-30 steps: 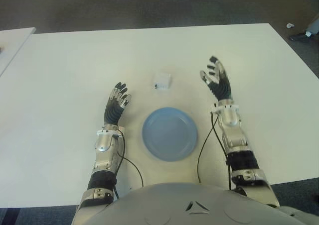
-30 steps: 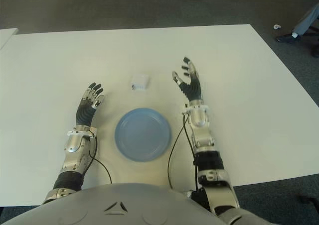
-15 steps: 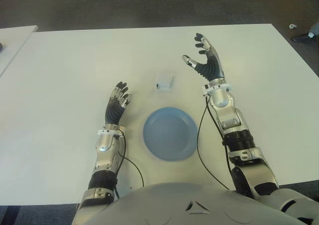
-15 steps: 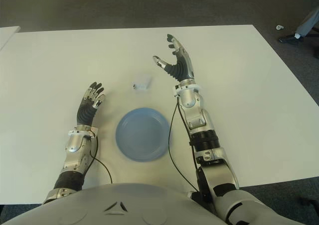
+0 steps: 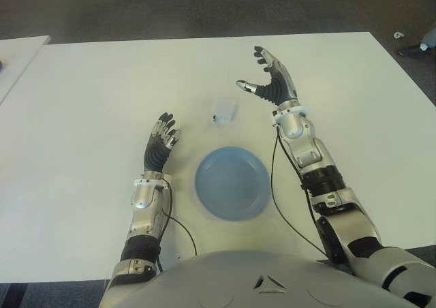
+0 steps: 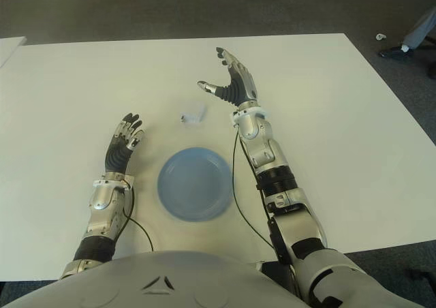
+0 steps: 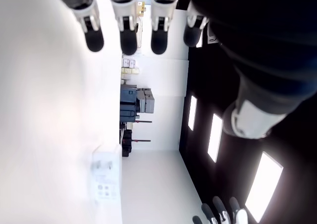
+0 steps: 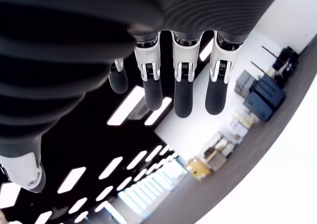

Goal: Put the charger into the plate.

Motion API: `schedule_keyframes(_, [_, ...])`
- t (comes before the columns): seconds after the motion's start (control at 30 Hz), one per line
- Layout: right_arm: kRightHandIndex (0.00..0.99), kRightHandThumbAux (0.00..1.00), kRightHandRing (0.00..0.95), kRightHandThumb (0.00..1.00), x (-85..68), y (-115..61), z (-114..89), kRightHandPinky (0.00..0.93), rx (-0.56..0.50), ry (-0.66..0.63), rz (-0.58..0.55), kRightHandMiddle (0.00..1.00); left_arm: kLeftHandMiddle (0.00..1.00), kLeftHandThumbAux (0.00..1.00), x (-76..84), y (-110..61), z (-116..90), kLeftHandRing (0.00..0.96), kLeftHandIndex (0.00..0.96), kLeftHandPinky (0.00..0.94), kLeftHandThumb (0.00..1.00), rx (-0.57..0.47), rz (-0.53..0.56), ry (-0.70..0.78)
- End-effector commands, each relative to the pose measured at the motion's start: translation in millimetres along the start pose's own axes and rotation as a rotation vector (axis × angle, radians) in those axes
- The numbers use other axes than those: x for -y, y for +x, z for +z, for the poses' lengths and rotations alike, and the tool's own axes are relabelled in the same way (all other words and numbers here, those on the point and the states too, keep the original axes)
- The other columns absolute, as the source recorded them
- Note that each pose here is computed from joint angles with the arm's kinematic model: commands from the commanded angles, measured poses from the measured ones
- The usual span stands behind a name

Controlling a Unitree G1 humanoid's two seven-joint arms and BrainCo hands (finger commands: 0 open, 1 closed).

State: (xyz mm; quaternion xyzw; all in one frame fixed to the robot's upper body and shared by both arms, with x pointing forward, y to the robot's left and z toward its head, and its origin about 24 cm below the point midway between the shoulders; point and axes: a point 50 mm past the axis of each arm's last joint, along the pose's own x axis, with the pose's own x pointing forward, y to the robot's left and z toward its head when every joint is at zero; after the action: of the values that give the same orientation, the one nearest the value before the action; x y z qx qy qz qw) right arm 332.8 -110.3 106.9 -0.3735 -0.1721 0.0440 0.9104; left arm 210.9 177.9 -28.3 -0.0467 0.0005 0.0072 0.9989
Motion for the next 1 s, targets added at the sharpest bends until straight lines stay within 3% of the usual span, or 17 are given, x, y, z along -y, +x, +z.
schedule_keyframes(0.03, [0.083, 0.556, 0.208, 0.509, -15.2, 5.9, -0.7, 0.252, -0.024, -0.027, 0.079, 0.197, 0.098, 0.589, 5.4, -20.5, -25.8, 0.099, 0.028, 0.111, 0.062, -0.138, 0.002, -0.022])
schedule_keyframes(0.17, [0.078, 0.562, 0.215, 0.492, -20.6, 8.7, -1.6, 0.261, -0.026, -0.036, 0.102, 0.2, 0.098, 0.59, 6.6, -20.2, -25.7, 0.098, 0.028, 0.109, 0.063, -0.135, 0.002, -0.021])
schedule_keyframes(0.3, [0.071, 0.548, 0.217, 0.456, -45.4, 13.0, -5.8, 0.26, -0.03, -0.091, 0.206, 0.198, 0.097, 0.588, 7.6, -20.1, -25.9, 0.097, 0.028, 0.107, 0.061, -0.131, 0.001, -0.019])
schedule_keyframes(0.43, [0.041, 0.468, 0.147, 0.406, -57.8, 13.0, -9.8, 0.175, -0.011, -0.15, 0.271, 0.123, 0.1, 0.588, 8.2, -20.0, -26.1, 0.102, 0.029, 0.115, 0.058, -0.13, 0.005, -0.02])
schedule_keyframes(0.57, [0.009, 0.306, 0.033, 0.348, -74.4, 8.6, -18.8, 0.042, 0.018, -0.277, 0.356, 0.027, 0.103, 0.587, 8.6, -20.0, -26.6, 0.105, 0.029, 0.112, 0.057, -0.134, 0.008, -0.026])
schedule_keyframes(0.77, [0.0, 0.165, 0.003, 0.344, -84.4, 5.0, -27.1, 0.004, 0.026, -0.378, 0.412, 0.002, 0.106, 0.592, 9.8, -19.8, -26.7, 0.11, 0.03, 0.121, 0.057, -0.131, 0.017, -0.034])
schedule_keyframes(1.0, [0.0, 0.12, 0.0, 0.37, -95.0, 0.6, -28.9, 0.0, 0.013, -0.403, 0.481, 0.0, 0.115, 0.594, 10.8, -20.1, -25.9, 0.119, 0.034, 0.129, 0.053, -0.125, 0.013, -0.032])
